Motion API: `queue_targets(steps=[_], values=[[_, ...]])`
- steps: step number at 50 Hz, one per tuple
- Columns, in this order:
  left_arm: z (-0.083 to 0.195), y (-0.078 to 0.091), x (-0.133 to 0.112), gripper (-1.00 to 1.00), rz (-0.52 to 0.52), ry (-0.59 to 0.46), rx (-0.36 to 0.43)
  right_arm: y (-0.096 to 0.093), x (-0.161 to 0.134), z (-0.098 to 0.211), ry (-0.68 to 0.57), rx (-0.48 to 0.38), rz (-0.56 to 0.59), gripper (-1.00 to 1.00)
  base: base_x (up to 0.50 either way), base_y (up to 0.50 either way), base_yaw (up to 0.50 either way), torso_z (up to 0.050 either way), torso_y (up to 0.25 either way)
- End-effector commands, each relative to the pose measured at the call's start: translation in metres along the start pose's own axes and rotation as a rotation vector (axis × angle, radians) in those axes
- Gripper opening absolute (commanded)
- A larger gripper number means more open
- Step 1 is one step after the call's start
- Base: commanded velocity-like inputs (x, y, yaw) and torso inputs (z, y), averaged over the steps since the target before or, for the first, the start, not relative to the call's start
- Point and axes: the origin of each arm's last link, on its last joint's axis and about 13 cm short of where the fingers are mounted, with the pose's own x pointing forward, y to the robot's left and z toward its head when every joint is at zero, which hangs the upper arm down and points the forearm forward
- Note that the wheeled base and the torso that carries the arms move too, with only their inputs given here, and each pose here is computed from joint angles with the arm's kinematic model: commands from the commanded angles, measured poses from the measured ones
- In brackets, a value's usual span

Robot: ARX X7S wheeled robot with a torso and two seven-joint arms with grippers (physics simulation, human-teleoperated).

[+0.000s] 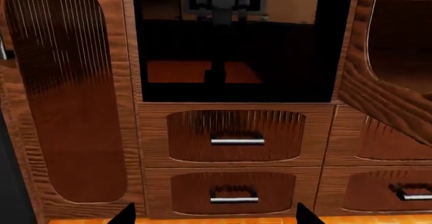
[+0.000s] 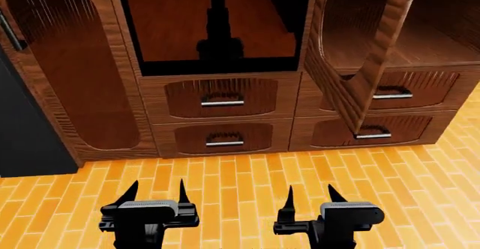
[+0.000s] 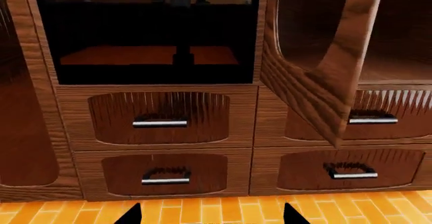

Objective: Pick the scallop from the counter and place it in the cabinet.

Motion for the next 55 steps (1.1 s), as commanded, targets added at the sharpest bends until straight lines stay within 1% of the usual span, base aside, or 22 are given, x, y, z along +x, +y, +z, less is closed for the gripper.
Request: queue_targets(steps=[1,22,29,32,34,50,55], values=[[0.0003,0.0,0.0004,1.0,0.002,-0.005,0.01,-0.0015,-0.0004,0.0023,-0.015,0.042,-0.006,1.0,-0.08,0.01,-0.49,0.0,0.0],[0.0002,-0.0004,0.0005,1.0,0.0,-0.012,0.024,-0.0031,-0.0006,0.005,-0.014,0.097,-0.018,1.0,-0.07,0.01,-0.49,0.0,0.0],[0.0004,-0.0003,0.0004,1.0,0.0,-0.014,0.026,-0.0029,-0.0006,0.0045,-0.01,0.098,-0.018,1.0,-0.07,0.02,-0.49,0.0,0.0],[0.0005,-0.0002,0.0003,1.0,0.0,-0.014,0.027,0.0012,-0.0013,0.0067,-0.035,0.022,0.025,1.0,-0.07,0.02,-0.49,0.0,0.0],[0.0004,-0.0002,0.0003,1.0,0.0,-0.014,0.029,0.0022,-0.0015,0.0072,-0.04,0.006,0.035,1.0,-0.07,0.02,-0.49,0.0,0.0],[-0.0002,0.0009,0.0007,1.0,-0.001,-0.013,0.026,0.0048,-0.0012,0.0056,-0.03,-0.025,0.047,1.0,-0.07,0.02,-0.49,0.0,0.0],[0.0011,0.0008,0.0008,1.0,-0.001,-0.017,0.034,0.0042,-0.0017,0.0057,-0.037,-0.019,0.048,1.0,-0.07,0.03,-0.49,0.0,0.0]])
